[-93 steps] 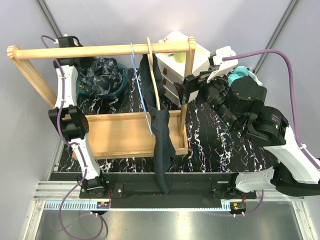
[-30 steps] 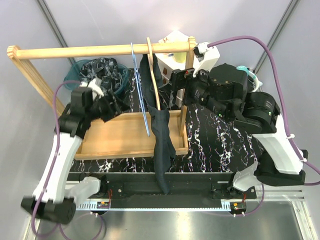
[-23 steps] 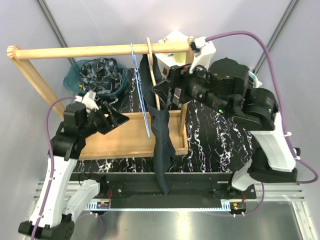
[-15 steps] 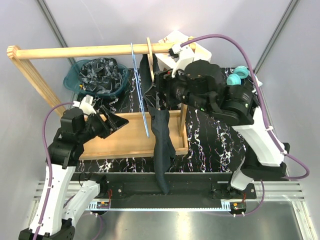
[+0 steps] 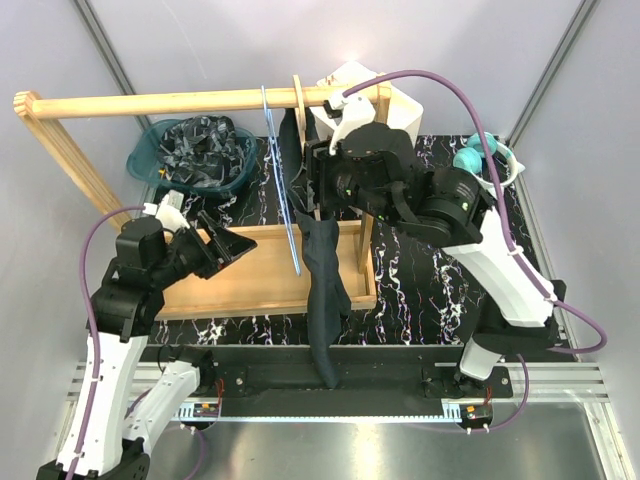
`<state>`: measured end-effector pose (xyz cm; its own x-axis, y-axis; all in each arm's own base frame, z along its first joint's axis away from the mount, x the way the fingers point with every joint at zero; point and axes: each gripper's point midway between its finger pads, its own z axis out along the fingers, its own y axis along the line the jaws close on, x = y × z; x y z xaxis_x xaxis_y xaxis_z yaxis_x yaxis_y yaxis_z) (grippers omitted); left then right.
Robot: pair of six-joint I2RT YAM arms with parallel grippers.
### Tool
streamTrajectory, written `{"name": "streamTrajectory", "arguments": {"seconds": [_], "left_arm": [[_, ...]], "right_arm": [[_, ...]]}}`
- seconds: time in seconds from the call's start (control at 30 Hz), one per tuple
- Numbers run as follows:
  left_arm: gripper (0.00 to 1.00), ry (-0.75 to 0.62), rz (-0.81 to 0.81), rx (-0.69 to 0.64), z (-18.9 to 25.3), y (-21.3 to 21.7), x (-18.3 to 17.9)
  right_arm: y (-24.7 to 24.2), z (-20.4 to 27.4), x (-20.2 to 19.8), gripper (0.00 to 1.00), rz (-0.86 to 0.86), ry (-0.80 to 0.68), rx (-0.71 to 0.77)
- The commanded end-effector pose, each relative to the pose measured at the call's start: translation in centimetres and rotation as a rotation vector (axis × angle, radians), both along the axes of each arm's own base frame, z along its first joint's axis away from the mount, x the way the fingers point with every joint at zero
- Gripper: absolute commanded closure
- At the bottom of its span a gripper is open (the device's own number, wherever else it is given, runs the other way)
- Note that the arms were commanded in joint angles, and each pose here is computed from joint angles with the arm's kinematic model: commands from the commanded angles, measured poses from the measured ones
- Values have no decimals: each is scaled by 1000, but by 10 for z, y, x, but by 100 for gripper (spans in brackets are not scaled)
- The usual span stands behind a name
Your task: Remove the shorts from the hanger
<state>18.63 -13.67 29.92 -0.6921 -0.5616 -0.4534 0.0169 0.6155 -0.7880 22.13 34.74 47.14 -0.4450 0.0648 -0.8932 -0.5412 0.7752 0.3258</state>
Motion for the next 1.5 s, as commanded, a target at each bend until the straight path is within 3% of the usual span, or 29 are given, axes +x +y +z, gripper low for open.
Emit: {"name": "streamTrajectory", "arguments": {"seconds": [0.0, 0.13, 0.5, 1.03, 1.47], "left_arm": [[32, -69, -49, -18, 25, -5, -7], [32, -59, -55, -5, 21, -5, -9], [30, -53, -72, 26, 15, -4, -8], [30, -28, -88, 48, 5, -4, -9], [30, -11, -85, 49, 0, -3, -10]], "right_arm": [[4, -3, 15, 47, -63, -12, 1], [7, -7, 23, 55, -92, -20, -13], [-2, 12, 28, 99, -121, -97, 3], [-49, 64, 6, 100, -119, -169, 121], [-70, 40, -30, 100, 40, -173, 97]]}}
